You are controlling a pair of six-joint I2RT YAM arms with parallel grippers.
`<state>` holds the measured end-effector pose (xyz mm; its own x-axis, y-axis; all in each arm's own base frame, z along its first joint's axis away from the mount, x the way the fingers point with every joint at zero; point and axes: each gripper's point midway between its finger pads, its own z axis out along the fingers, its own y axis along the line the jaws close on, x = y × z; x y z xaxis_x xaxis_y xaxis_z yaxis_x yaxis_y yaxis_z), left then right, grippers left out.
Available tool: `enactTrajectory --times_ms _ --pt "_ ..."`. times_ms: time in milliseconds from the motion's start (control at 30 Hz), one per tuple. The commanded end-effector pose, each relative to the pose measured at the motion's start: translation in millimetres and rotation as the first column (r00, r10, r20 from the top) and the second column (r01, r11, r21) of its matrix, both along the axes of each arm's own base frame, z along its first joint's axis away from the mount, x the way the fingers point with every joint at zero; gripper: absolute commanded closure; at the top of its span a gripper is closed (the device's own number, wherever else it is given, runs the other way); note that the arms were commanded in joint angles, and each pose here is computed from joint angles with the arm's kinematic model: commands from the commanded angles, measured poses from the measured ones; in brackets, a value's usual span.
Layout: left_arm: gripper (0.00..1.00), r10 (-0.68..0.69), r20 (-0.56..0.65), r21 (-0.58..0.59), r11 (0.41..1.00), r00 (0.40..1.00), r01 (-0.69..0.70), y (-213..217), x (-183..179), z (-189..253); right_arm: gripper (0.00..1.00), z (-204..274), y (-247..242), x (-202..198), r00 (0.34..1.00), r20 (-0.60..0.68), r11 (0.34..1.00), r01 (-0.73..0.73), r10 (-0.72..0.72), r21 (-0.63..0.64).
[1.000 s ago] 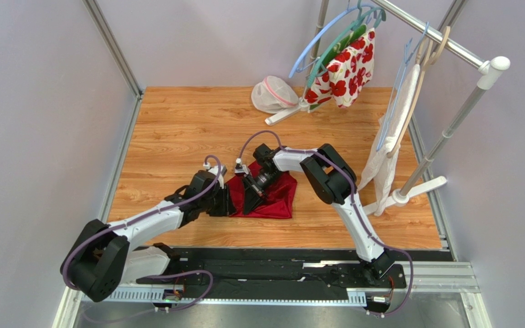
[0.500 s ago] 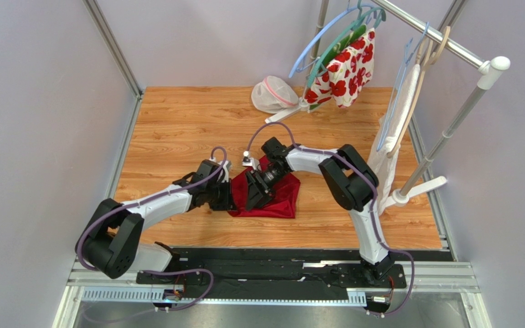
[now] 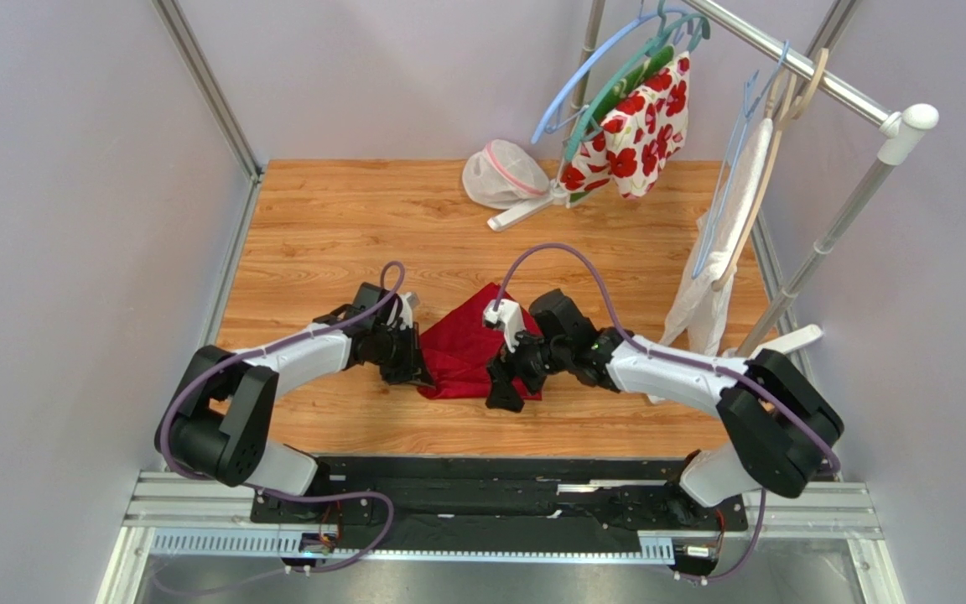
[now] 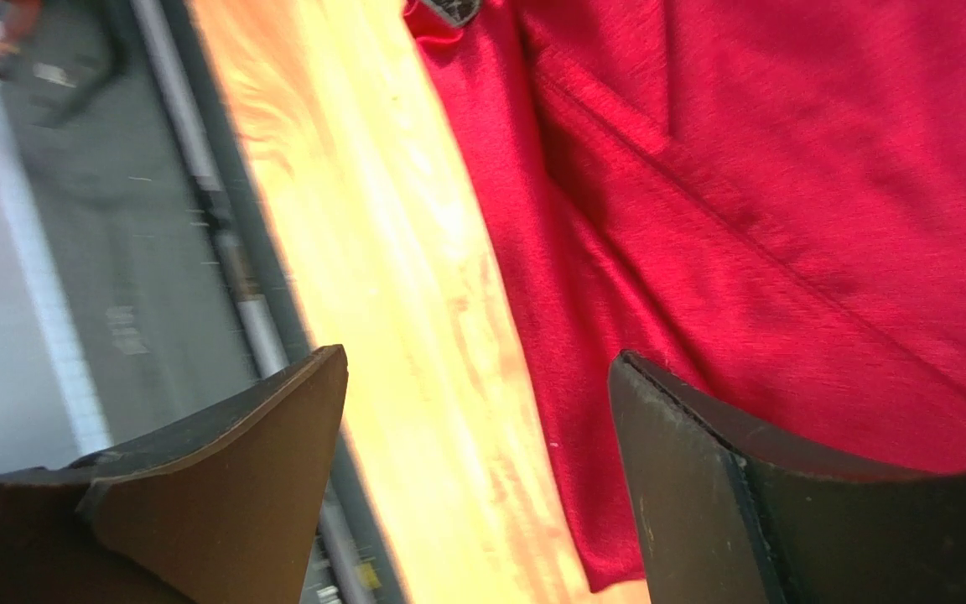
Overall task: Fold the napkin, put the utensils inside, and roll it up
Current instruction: Roll the napkin with the utensil
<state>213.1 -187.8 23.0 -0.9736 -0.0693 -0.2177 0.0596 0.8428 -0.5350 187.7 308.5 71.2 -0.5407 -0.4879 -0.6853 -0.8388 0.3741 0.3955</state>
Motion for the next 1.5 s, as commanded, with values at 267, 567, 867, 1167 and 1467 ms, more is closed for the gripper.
enactTrajectory --times_ms 267,567,867,1167,1467 --pt "1.00 -0.014 -0.042 -0.033 0.999 0.999 0.013 -3.7 0.7 5.2 0.19 -7.7 19.4 15.9 0.869 0.480 0.983 -0.034 0.118 -0.180" --pt "1.00 -0.013 -0.049 -0.039 0.999 0.999 0.012 -3.7 0.5 5.2 0.24 -42.8 14.7 26.7 0.859 0.487 0.951 0.001 0.158 -0.310" --pt "1.00 -0.018 -0.043 -0.044 0.999 0.999 0.016 -4.1 1.2 6.1 0.49 -71.9 3.5 23.7 0.927 0.334 0.924 -0.034 0.171 -0.380" --pt "0.86 -0.028 0.049 -0.095 0.995 0.998 0.032 -9.7 18.4 38.8 0.83 -86.4 6.5 -33.0 0.957 -0.044 0.892 -0.282 0.286 -0.352" --pt "0.48 0.056 0.261 0.064 0.995 0.964 -0.075 31.7 34.4 80.6 0.94 -99.8 3.3 -63.6 0.898 -0.352 0.895 -0.364 0.264 -0.257"
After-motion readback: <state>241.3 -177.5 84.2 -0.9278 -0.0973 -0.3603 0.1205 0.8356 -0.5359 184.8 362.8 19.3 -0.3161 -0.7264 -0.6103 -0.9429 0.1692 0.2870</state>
